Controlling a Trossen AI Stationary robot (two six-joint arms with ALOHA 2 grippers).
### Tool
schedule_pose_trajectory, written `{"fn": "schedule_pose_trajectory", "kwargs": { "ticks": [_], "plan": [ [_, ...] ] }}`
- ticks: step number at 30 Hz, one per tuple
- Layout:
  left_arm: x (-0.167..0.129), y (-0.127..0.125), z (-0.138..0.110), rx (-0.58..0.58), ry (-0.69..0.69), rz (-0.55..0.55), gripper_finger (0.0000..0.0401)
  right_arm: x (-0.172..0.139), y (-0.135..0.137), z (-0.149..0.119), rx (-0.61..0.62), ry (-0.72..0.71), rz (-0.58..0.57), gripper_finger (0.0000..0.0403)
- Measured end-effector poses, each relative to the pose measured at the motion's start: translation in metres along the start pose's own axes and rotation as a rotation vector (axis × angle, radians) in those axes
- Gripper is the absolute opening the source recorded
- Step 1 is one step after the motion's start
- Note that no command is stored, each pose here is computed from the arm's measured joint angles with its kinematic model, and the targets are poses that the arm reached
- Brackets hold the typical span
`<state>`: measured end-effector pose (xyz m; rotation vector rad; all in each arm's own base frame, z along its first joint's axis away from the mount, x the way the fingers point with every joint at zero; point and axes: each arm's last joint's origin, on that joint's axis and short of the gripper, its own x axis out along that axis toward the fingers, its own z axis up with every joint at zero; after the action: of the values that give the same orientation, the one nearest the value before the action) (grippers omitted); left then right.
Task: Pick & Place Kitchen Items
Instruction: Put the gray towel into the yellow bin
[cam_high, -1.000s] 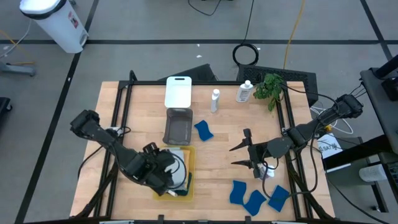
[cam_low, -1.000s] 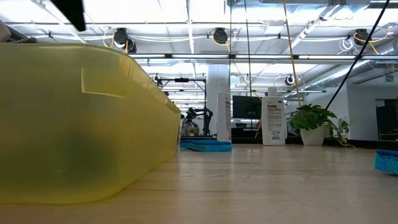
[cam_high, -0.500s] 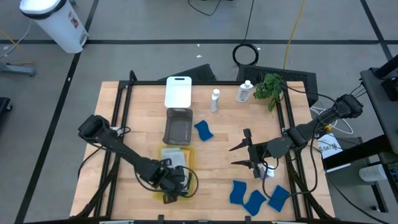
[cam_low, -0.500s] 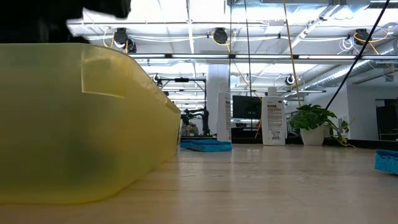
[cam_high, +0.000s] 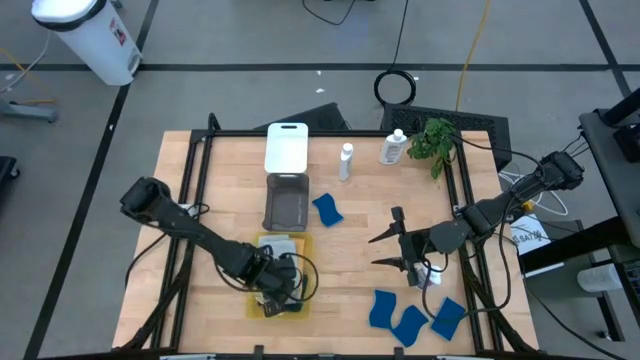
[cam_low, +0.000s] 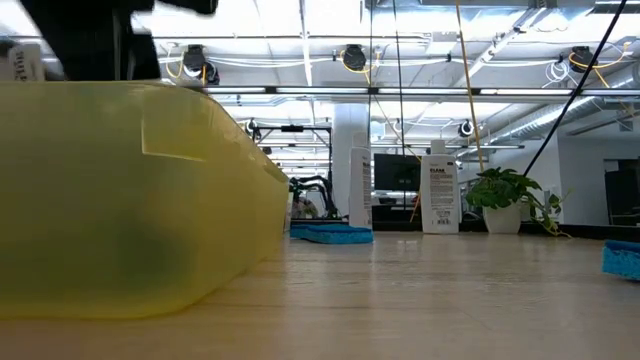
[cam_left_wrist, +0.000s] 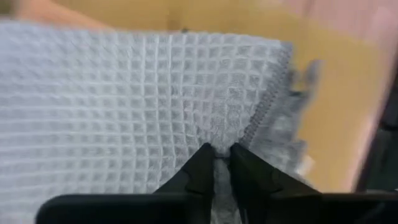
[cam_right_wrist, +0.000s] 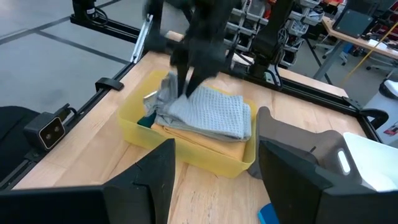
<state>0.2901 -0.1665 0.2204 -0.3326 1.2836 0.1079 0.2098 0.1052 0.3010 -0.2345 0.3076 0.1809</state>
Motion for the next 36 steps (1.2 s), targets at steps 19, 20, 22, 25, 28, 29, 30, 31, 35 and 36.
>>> {"fn": "schedule_pose_trajectory", "kwargs": {
  "ticks": [19, 20, 22, 25, 28, 29, 30, 31, 35, 36],
  "plan": [
    [-0.044, 0.003, -0.008, 0.034, -0.098, 0.036, 0.0036, 0.000, 0.000, 0.000, 0.000, 0.001, 0.000, 0.0196],
    [-0.042, 0.001, -0.009, 0.032, -0.095, 0.036, 0.0037, 0.000, 0.000, 0.000, 0.000, 0.001, 0.000, 0.0196],
    [-0.039, -0.003, -0.011, 0.039, -0.084, 0.027, 0.0037, 0.000, 0.000, 0.000, 0.000, 0.001, 0.000, 0.0196],
    [-0.033, -0.010, -0.014, 0.053, -0.050, -0.016, 0.0038, 0.000, 0.000, 0.000, 0.000, 0.001, 0.000, 0.0196],
    [-0.033, -0.018, -0.013, 0.071, -0.079, -0.078, 0.0038, 0.000, 0.000, 0.000, 0.000, 0.001, 0.000, 0.0196],
    [-0.033, -0.019, -0.013, 0.076, -0.085, -0.089, 0.0038, 0.000, 0.000, 0.000, 0.000, 0.001, 0.000, 0.0196],
    [-0.032, -0.021, -0.014, 0.080, -0.086, -0.094, 0.0039, 0.000, 0.000, 0.000, 0.000, 0.001, 0.000, 0.0196],
    [-0.032, -0.022, -0.015, 0.077, -0.085, -0.095, 0.0042, 0.000, 0.000, 0.000, 0.000, 0.001, 0.000, 0.0196],
    [-0.033, -0.023, -0.017, 0.041, -0.094, -0.076, 0.0079, 0.000, 0.000, 0.000, 0.000, 0.001, 0.000, 0.0196],
    [-0.032, -0.022, -0.018, 0.030, -0.096, -0.061, 0.0093, 0.000, 0.000, 0.000, 0.000, 0.001, 0.000, 0.0196]
  ]
}}
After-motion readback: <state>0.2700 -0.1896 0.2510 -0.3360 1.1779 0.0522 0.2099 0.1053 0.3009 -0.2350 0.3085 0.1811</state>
